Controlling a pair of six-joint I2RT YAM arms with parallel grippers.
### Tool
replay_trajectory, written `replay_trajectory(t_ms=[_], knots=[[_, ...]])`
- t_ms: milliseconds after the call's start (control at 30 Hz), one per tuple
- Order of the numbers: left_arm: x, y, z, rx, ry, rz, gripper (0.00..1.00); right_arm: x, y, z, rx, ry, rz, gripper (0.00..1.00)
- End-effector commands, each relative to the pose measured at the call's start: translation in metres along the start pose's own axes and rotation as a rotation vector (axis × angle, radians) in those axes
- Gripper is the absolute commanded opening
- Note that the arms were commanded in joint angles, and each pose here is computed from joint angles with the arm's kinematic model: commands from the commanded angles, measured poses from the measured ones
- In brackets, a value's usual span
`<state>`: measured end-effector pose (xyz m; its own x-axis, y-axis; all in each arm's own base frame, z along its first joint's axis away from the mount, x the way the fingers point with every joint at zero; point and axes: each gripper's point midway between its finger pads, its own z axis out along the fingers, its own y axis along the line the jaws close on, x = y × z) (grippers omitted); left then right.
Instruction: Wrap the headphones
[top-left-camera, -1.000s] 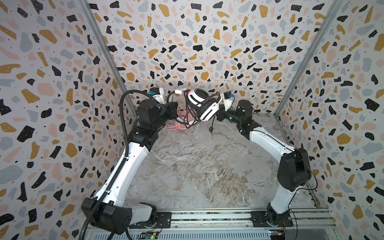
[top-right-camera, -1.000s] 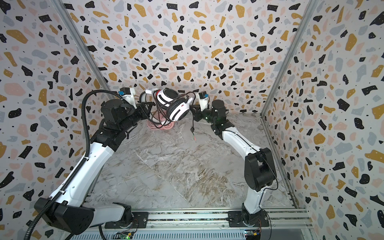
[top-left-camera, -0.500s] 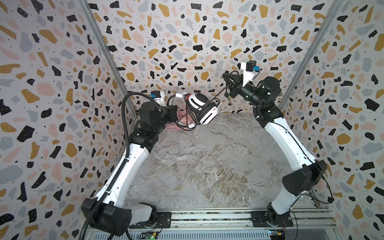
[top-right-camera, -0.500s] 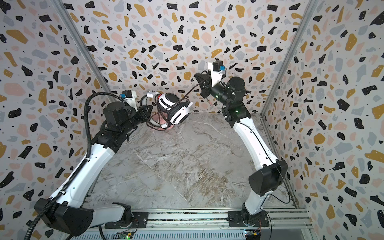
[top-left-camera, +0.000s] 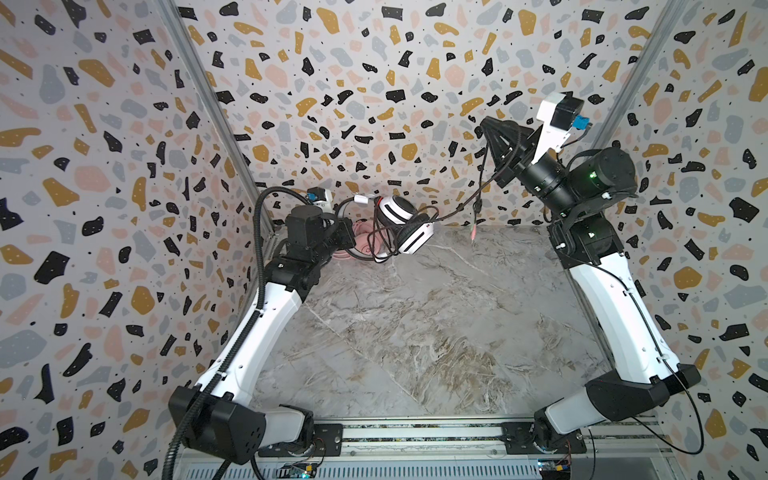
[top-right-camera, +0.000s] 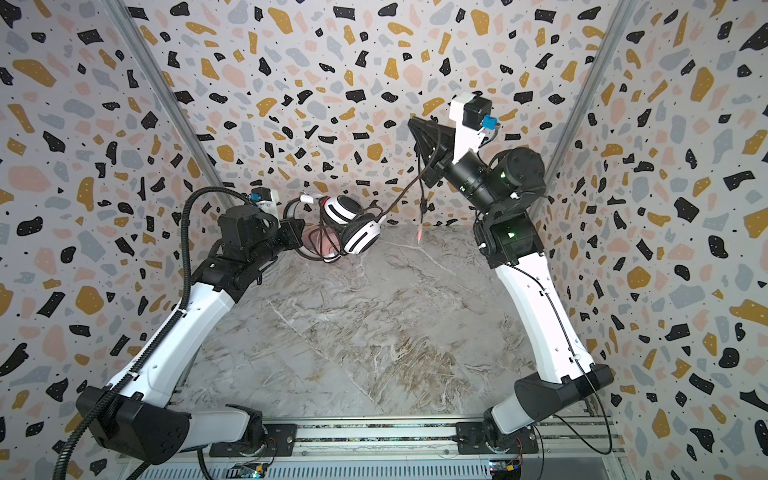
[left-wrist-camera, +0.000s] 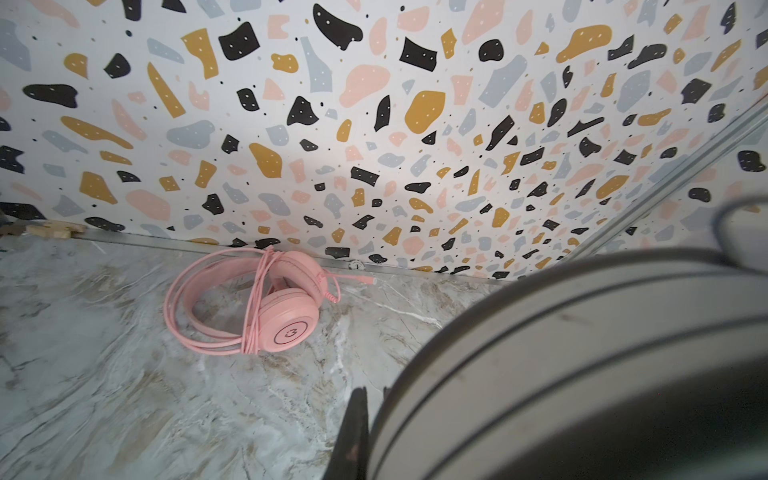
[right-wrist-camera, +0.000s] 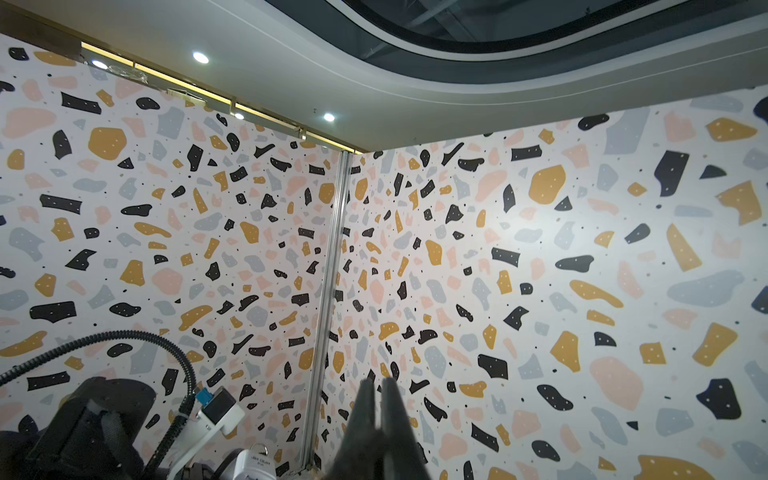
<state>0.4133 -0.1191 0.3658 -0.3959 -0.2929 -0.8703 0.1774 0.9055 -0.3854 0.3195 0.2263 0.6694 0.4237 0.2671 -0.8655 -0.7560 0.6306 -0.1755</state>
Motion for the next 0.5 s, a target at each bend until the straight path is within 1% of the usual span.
replay_trajectory(t_ms=[0, 100, 200, 300, 367, 467], knots=[[-0.034, -0.003, -0.015, -0.002, -0.126, 0.005, 0.00, -0.001, 0.007, -0.001, -0.024, 0.019, 0.015, 0.00], [-0.043, -0.006, -0.017, 0.021, -0.152, -0.022, 0.00, 0.019, 0.014, -0.014, -0.025, 0.056, 0.048, 0.00], [-0.053, -0.007, -0.015, 0.052, -0.164, -0.054, 0.00, 0.041, 0.021, -0.039, 0.003, 0.095, 0.086, 0.00], [-0.060, -0.012, -0.013, 0.116, -0.165, -0.091, 0.00, 0.077, 0.024, -0.063, 0.050, 0.177, 0.127, 0.00], [-0.063, -0.017, -0.012, 0.160, -0.169, -0.115, 0.00, 0.111, 0.019, -0.076, 0.100, 0.256, 0.153, 0.00], [-0.067, -0.030, -0.012, 0.243, -0.176, -0.155, 0.00, 0.163, 0.021, -0.090, 0.100, 0.356, 0.246, 0.00]])
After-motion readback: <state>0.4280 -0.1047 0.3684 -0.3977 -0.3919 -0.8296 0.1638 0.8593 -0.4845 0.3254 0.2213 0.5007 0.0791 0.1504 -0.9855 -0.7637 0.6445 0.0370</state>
